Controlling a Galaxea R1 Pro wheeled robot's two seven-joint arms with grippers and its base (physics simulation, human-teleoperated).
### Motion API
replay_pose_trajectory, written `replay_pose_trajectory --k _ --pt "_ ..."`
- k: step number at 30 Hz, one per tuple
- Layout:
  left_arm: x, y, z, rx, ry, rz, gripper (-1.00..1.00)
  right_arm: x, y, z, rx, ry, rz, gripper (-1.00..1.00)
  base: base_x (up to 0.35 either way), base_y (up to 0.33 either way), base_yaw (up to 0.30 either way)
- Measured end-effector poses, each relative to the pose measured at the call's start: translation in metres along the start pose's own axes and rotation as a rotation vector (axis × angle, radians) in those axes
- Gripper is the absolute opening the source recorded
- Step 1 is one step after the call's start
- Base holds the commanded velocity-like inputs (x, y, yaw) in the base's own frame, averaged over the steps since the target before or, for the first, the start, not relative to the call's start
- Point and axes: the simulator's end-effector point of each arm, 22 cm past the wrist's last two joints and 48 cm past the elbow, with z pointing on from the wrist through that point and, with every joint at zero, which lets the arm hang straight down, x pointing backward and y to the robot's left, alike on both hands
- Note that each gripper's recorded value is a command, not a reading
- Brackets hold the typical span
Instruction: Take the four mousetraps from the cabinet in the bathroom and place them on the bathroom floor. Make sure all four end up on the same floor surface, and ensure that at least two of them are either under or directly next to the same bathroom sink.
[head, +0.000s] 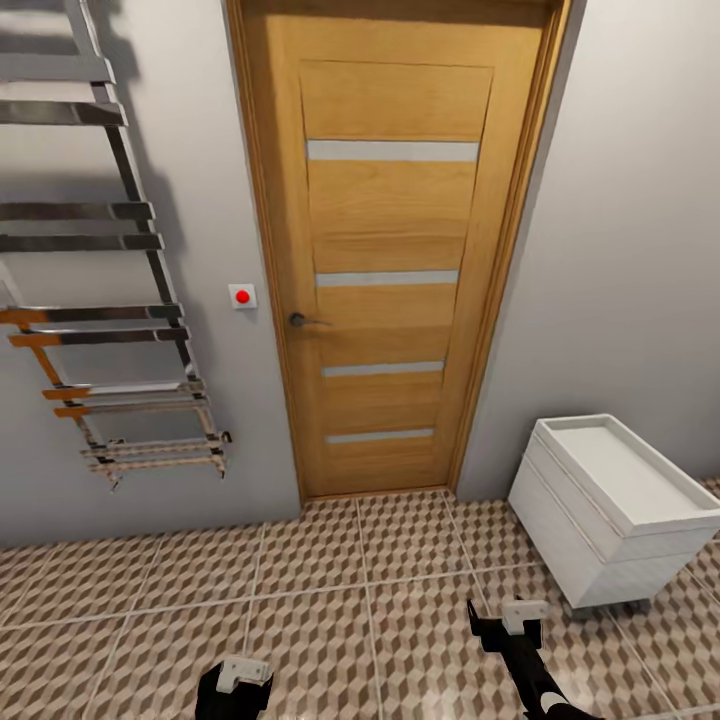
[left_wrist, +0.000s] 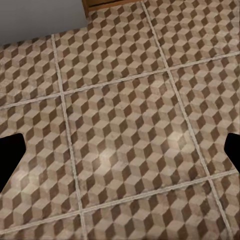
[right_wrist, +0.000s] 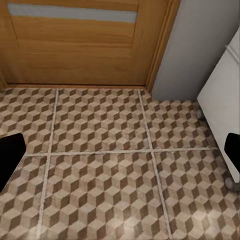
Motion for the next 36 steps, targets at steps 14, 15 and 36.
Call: replay_pose_trajectory --k 14,15,36 --pt "0.005 -0.001 0.001 0.002 0.01 0.0 1.0 0.005 -0.002 0.0 0.011 0.01 0.0 1.0 -0.086 0.0 0.277" --pt "0.005 -0.001 0.001 0.002 0.01 0.0 1.0 0.006 -0.002 0.0 0.011 0.011 0.0 1.0 -0.086 0.0 0.277" --pt "0.012 -0.005 0.002 0.007 0.024 -0.003 1.0 0.013 -0.002 0.0 0.011 0.025 -0.001 1.0 -0.086 0.0 0.277"
